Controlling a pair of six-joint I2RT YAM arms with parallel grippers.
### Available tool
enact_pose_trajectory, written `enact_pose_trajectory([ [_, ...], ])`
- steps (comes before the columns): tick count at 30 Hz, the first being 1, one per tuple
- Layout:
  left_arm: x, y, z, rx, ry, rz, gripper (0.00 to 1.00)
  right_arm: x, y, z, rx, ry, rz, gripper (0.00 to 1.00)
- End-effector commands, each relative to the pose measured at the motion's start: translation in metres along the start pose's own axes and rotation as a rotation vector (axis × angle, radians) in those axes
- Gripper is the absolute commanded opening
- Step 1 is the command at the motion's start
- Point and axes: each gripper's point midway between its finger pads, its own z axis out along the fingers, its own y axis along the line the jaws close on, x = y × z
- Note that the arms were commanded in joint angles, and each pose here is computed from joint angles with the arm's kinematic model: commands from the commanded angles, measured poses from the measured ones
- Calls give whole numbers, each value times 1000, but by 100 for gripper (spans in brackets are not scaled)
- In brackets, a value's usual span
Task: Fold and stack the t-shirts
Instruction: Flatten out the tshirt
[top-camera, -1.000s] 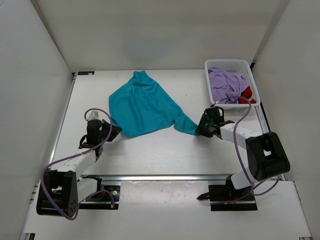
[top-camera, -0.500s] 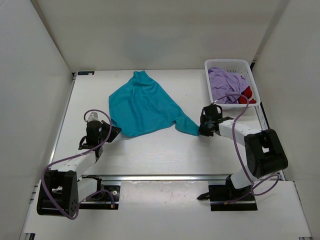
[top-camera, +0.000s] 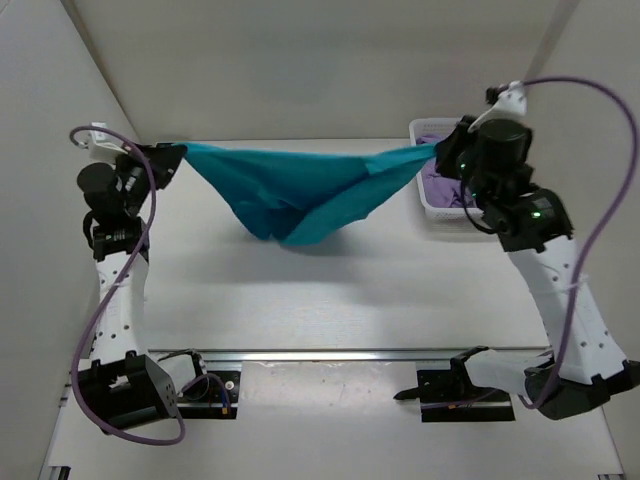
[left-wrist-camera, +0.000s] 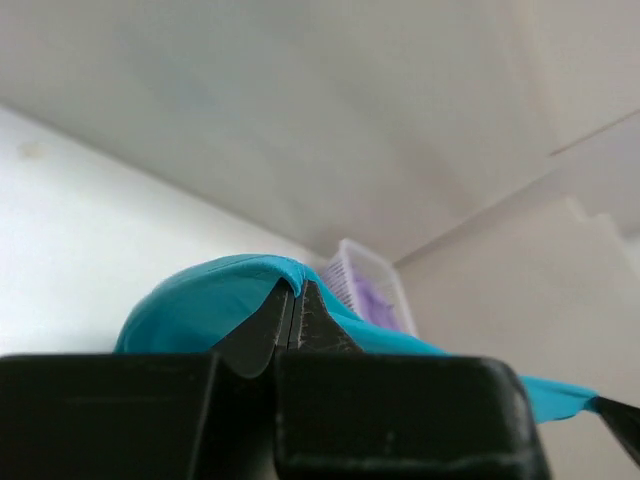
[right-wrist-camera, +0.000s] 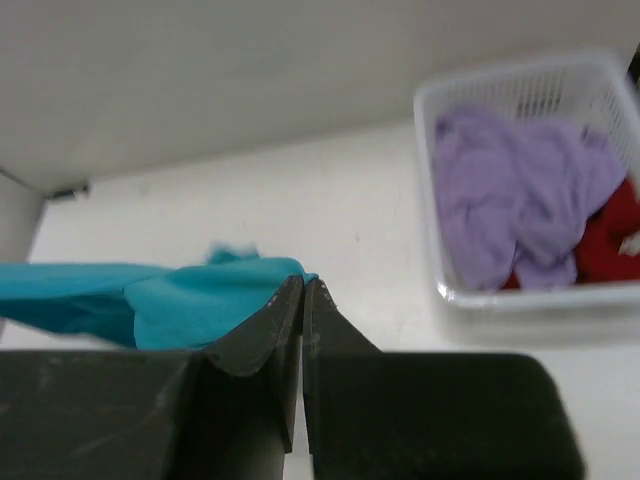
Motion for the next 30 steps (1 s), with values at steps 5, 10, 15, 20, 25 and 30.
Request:
enact_pose_trajectory([
  [5,-50,-70,-35,234,-29,-59,0,-133,29,-59,21,-235,-183,0],
  [10,-81,-99,-46,229,-90,31,0,-182,65,-91,-29,-442,-182,0],
  [15,-88,-79,-27,130,-135,44,0,-155,90,-32,-91,-364,-272,1],
  [20,-45,-16,10,-62,-73,63,0,-92,44,86,-102,-123,-250,0],
  [25,-7,47,62,-177,33,-1,0,-92,30,155,-122,-65,-210,0],
  [30,-46,24,92,-140,-24,12,0,-149,22,161,-151,-225,-131,1],
])
